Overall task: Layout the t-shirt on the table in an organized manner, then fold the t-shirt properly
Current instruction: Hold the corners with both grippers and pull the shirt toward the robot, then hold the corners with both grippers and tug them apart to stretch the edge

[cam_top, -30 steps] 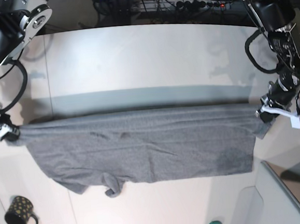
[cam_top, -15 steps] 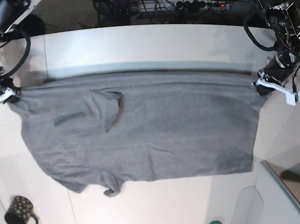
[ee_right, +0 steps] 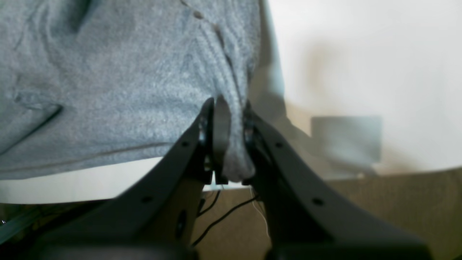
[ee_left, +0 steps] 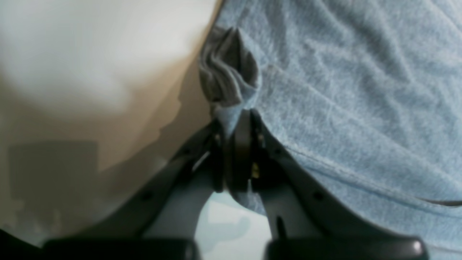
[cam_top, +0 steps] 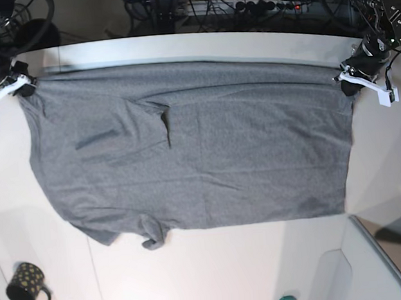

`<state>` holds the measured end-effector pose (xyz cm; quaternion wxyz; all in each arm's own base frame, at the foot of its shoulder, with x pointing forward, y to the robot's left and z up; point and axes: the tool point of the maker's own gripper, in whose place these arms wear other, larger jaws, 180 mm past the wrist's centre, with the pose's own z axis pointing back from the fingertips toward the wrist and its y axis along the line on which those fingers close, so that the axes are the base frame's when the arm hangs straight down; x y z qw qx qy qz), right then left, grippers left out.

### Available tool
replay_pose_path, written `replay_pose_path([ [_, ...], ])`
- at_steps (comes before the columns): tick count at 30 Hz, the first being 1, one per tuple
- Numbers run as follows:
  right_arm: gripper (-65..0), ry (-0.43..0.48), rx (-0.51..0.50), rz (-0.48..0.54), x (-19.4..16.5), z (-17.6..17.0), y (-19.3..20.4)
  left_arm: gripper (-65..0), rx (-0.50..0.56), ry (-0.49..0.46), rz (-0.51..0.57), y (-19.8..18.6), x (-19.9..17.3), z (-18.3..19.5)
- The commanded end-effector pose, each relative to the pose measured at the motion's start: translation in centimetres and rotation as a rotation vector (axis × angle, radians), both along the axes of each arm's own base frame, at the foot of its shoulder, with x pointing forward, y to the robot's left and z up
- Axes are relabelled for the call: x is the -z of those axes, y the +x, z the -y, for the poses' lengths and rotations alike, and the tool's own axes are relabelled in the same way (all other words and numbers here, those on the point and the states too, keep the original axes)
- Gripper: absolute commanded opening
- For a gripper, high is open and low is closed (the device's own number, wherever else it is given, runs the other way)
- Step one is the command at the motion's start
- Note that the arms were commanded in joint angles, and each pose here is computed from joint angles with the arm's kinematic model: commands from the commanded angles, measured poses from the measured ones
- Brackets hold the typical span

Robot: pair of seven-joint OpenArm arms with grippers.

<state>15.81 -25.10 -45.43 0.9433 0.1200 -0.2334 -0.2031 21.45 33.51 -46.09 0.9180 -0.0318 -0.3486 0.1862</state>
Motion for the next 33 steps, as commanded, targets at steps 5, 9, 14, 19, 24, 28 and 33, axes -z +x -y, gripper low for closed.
replay_pose_path([
  [5,-64.8,0.013,0.034,0.016,1.1,0.6,-0.6,-65.0,-0.009,0.025,0.037,0.7,-1.1,-1.0],
  [9,-64.8,0.053,-0.014,0.004,2.4,-0.6,-1.4,-65.0,-0.02,0.013,0.015,0.1,-0.3,-1.1],
  [14,-64.8,0.063,-0.04,0.009,2.5,-1.2,-1.5,-65.0,-0.024,0.021,0.02,-0.5,-0.2,-1.2],
  [19,-64.4,0.063,-0.042,0.009,2.5,-1.2,-1.5,-65.0,-0.045,0.047,0.063,-1.1,-0.4,-1.7],
  [24,-64.1,0.065,-0.044,0.003,2.6,-1.3,-1.6,-65.0,-0.063,0.023,0.036,-1.9,0.8,-1.4],
  [28,-52.5,0.065,-0.042,0.002,2.6,-1.3,-1.7,-65.0,-0.07,0.018,0.027,-2.1,1.2,-1.4],
  [33,-29.1,0.066,-0.038,0.004,2.6,-1.2,-1.7,-59.1,-0.132,0.04,0.015,-2.5,1.1,-2.4],
])
